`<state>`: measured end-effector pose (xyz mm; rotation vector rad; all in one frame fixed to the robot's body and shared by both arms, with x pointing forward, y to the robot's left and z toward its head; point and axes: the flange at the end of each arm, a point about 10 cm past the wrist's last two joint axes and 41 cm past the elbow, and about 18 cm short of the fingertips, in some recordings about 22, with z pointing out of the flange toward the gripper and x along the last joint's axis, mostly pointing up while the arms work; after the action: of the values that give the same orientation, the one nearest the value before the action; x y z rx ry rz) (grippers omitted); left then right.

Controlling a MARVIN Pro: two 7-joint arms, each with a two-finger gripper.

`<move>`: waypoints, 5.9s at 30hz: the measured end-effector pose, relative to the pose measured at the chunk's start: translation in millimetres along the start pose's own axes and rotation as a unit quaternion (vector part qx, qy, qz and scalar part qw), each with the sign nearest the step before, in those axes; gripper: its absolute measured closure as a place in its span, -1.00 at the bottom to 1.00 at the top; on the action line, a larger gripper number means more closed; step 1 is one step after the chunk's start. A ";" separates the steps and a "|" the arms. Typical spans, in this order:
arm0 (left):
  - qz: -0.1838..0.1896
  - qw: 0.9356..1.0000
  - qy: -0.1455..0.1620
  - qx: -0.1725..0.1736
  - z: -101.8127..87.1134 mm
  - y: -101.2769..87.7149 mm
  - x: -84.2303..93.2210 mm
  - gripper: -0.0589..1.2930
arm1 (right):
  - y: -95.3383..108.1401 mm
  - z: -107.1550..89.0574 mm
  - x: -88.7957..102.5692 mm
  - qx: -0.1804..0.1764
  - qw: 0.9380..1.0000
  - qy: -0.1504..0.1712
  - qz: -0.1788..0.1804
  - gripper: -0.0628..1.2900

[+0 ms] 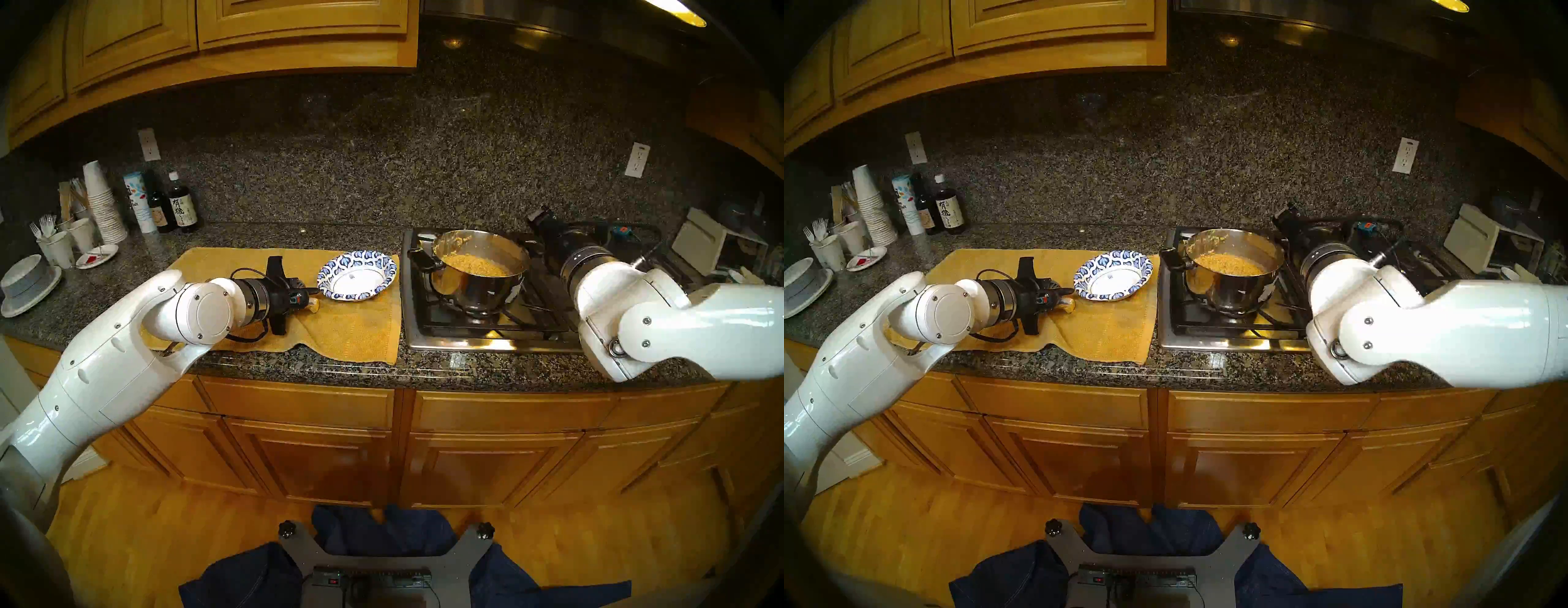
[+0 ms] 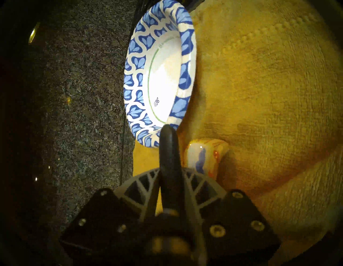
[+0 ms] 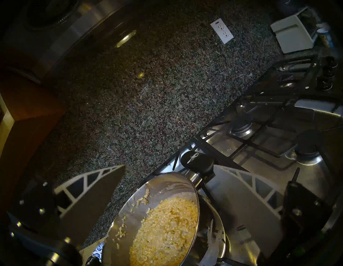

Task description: Scoop oatmeal into bowl

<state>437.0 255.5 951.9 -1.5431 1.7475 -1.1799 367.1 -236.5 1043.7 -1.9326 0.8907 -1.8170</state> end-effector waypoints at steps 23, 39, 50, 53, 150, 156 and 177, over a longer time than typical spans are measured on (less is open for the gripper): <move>0.027 0.998 -0.026 0.048 1.6 6.8 -8.6 0.88 | 0.0 0.0 -0.1 0.000 1.000 0.000 0.000 -0.92; 0.066 0.992 -0.037 0.097 -3.2 1.5 -15.7 0.88 | 0.0 0.0 -0.2 0.000 1.000 0.000 0.000 -0.92; 0.074 0.988 -0.040 0.129 -6.0 -1.8 -18.4 0.88 | 0.1 0.0 -0.2 0.000 1.000 0.000 0.000 -0.92; 0.074 0.987 -0.037 0.137 -6.3 -2.9 -17.8 0.88 | 0.0 0.0 -0.3 0.000 1.000 0.000 0.000 -0.92; -0.226 0.824 0.520 -0.021 -18.3 -100.2 257.4 0.92 | 0.3 0.4 -1.6 -0.004 1.000 -0.004 0.002 -0.92; -0.295 0.807 0.505 -0.082 -8.1 -109.7 267.2 0.92 | 0.4 0.5 -1.5 -0.004 1.000 -0.003 0.003 -0.91; -0.372 0.805 0.449 -0.110 29.8 -111.6 280.4 0.93 | 1.9 0.6 -1.6 -0.005 1.000 -0.003 0.001 -0.91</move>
<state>458.8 -19.2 1078.3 -2.1016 1.8672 -2.4994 367.3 -237.0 1041.2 -1.9408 0.9016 -1.8080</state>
